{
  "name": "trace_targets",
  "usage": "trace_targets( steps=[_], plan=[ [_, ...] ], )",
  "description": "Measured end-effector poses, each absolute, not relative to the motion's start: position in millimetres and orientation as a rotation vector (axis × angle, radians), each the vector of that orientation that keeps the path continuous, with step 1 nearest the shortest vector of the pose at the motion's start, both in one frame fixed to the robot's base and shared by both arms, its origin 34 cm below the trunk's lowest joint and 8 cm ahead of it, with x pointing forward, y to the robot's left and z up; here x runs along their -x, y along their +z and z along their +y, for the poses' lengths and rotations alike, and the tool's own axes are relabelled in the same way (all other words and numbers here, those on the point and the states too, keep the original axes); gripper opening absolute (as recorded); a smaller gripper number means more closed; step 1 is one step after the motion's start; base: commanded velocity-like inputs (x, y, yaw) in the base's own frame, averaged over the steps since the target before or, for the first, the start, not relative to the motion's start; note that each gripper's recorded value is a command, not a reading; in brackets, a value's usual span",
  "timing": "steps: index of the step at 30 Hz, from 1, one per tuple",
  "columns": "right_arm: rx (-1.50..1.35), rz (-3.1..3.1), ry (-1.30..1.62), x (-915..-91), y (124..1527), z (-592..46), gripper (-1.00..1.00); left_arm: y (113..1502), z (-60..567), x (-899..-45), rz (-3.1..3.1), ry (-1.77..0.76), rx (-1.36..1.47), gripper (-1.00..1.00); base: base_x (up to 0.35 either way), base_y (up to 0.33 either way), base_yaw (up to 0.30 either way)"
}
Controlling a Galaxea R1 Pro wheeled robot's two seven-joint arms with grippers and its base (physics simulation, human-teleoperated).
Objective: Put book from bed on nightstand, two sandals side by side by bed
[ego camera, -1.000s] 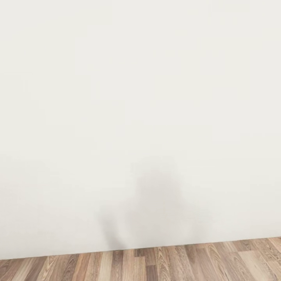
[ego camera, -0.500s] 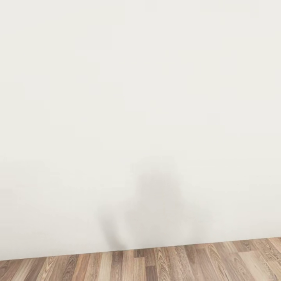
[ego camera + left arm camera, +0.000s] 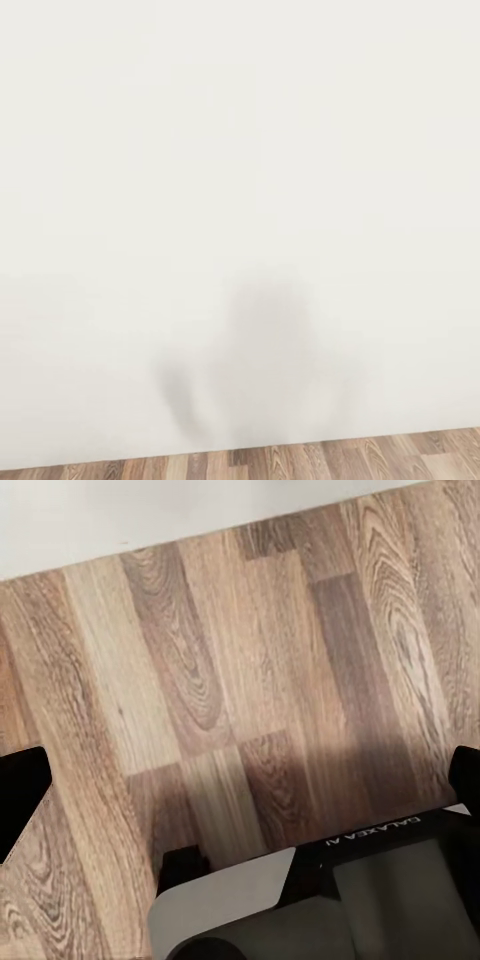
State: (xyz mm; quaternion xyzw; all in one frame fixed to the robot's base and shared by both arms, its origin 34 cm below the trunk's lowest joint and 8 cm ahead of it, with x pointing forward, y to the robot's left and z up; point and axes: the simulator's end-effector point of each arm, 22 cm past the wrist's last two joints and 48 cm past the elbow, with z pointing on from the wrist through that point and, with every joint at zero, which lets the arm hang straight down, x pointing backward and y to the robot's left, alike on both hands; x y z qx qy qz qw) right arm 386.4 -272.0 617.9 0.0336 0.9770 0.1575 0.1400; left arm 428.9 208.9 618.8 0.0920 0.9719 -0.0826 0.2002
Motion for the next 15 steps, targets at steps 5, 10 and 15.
trace_targets(
  steps=[5, 10, 15],
  plan=[
    [-0.099, 2.825, 0.459, -385.9, 617.8, -271.4, 1.00, 618.7, 208.9, -429.1, 2.717, -0.231, -0.257, 1.00, 0.137, 0.000, 0.000],
    [-0.097, 2.827, 0.461, -385.6, 617.6, -271.1, 1.00, 618.5, 208.7, -428.9, 2.717, -0.232, -0.258, 1.00, 0.030, 0.000, -0.071],
    [-0.100, 2.826, 0.461, -385.7, 617.7, -271.3, 1.00, 618.5, 208.6, -428.8, 2.718, -0.232, -0.258, 1.00, 0.004, 0.000, -0.241]
  ],
)
